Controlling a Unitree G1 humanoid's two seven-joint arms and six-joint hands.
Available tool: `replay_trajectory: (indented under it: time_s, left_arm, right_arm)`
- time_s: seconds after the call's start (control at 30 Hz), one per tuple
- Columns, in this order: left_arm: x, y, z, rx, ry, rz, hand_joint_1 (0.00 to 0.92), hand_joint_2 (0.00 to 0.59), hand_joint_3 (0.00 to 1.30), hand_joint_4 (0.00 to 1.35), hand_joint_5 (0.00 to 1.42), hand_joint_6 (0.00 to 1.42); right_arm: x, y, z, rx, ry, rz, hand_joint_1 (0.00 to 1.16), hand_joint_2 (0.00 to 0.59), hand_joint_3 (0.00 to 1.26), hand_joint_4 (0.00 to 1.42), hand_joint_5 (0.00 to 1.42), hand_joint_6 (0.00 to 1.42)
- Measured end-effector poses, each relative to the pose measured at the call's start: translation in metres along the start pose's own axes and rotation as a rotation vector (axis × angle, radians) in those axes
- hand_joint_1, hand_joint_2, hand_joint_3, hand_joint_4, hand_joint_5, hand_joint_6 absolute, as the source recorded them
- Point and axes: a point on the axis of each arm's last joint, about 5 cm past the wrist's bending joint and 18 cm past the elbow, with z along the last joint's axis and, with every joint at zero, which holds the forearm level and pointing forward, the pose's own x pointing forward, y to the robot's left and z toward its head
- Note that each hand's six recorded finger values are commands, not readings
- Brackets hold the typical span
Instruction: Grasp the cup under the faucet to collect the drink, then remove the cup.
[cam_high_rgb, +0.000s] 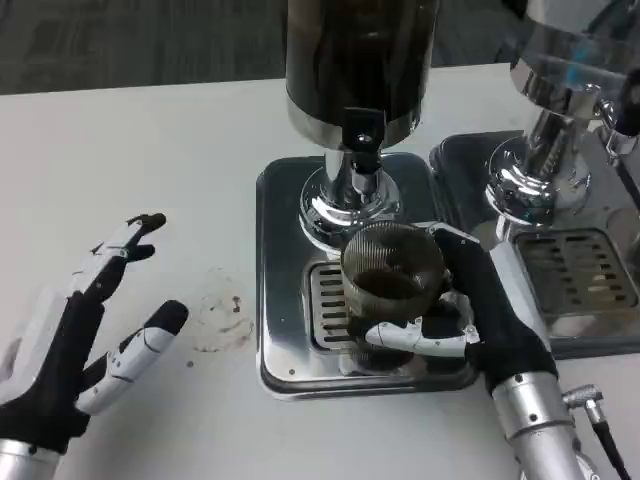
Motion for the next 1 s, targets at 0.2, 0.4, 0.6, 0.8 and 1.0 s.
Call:
replay_trajectory:
  time_s: [0.2,0.4,0.6,0.8,1.0]
  left_arm:
    - [0.003,-0.003,0.0005,-0.006,-0.009,-0.017,0.0,0.176,0.16,0.01,0.2,0.06]
    - [0.007,-0.003,0.0013,-0.007,-0.022,-0.018,0.0,0.176,0.16,0.01,0.21,0.06]
    - [0.007,-0.003,0.0017,-0.005,-0.027,-0.019,0.0,0.177,0.19,0.02,0.22,0.07]
    - [0.006,-0.003,0.0032,-0.006,-0.044,-0.015,0.0,0.177,0.19,0.02,0.22,0.07]
    - [0.003,-0.002,0.0053,0.0,-0.055,-0.013,0.0,0.177,0.17,0.0,0.2,0.06]
  right_arm:
    - [-0.005,-0.0051,0.0061,0.004,-0.023,-0.031,1.03,0.078,0.8,0.81,0.79,0.84]
    - [-0.008,-0.0075,0.0084,0.005,-0.029,-0.044,1.03,0.078,0.81,0.82,0.79,0.84]
    - [-0.014,-0.0131,0.0126,-0.001,-0.047,-0.054,1.03,0.078,0.81,0.82,0.8,0.85]
    - [-0.022,-0.0181,0.0171,-0.032,-0.072,-0.041,1.03,0.078,0.81,0.82,0.8,0.86]
    - [-0.031,-0.0198,0.0202,-0.028,-0.07,-0.022,1.03,0.078,0.81,0.82,0.8,0.86]
